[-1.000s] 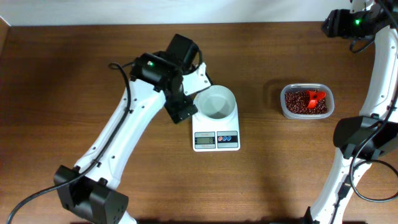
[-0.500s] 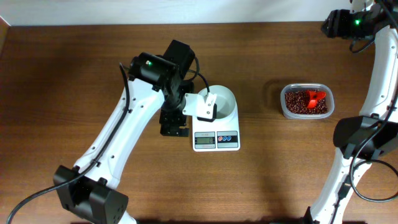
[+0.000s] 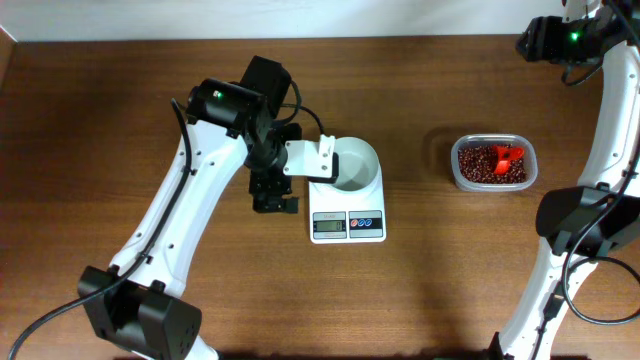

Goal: Scoop item into bowl and weigh 50g on scale

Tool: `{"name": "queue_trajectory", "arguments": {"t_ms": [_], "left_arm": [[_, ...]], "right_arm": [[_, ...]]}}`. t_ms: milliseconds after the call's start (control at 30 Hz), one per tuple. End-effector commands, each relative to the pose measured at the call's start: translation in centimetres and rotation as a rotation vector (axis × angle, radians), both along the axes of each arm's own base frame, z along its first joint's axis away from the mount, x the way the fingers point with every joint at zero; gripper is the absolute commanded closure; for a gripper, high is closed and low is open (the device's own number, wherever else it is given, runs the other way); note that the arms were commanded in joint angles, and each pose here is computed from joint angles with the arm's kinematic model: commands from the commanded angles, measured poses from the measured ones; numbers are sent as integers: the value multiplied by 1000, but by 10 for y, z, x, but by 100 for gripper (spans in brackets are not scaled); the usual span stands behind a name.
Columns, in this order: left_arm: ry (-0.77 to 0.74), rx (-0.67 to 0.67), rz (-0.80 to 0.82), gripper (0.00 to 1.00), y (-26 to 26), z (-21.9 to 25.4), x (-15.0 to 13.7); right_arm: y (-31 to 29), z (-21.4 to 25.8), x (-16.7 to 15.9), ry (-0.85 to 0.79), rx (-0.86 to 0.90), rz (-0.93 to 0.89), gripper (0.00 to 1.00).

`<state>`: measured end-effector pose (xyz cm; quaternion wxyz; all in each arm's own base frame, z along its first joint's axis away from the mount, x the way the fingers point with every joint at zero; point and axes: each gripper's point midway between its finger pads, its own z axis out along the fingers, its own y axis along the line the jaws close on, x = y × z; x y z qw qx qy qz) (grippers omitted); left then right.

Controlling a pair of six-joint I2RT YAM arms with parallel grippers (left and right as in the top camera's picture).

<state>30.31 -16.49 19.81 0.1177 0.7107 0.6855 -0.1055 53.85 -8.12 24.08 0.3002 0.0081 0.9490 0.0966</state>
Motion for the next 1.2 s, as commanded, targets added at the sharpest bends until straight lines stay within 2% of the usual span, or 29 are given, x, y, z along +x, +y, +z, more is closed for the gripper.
{"name": "queue_trajectory", "arguments": {"t_ms": [0, 167, 367, 667, 833, 900, 1167], "left_arm": [[34, -40, -19, 1, -7, -9, -3], [31, 14, -13, 1, 0, -37, 2], [15, 7, -13, 1, -2, -66, 8], [8, 5, -13, 2, -3, -80, 10], [27, -26, -17, 1, -10, -86, 11], [31, -22, -13, 2, -8, -86, 11], [54, -14, 15, 1, 3, -87, 10]], "right_arm": [[2, 9, 0, -24, 0, 9, 35], [2, 9, 0, -24, 0, 9, 36], [2, 9, 0, -24, 0, 9, 35], [3, 6, -4, -2, 6, 8, 36], [1, -1, -15, 52, -3, -7, 36], [-10, -8, -24, 115, -23, -99, 35], [-6, -26, -66, 315, 24, -178, 35]]}}
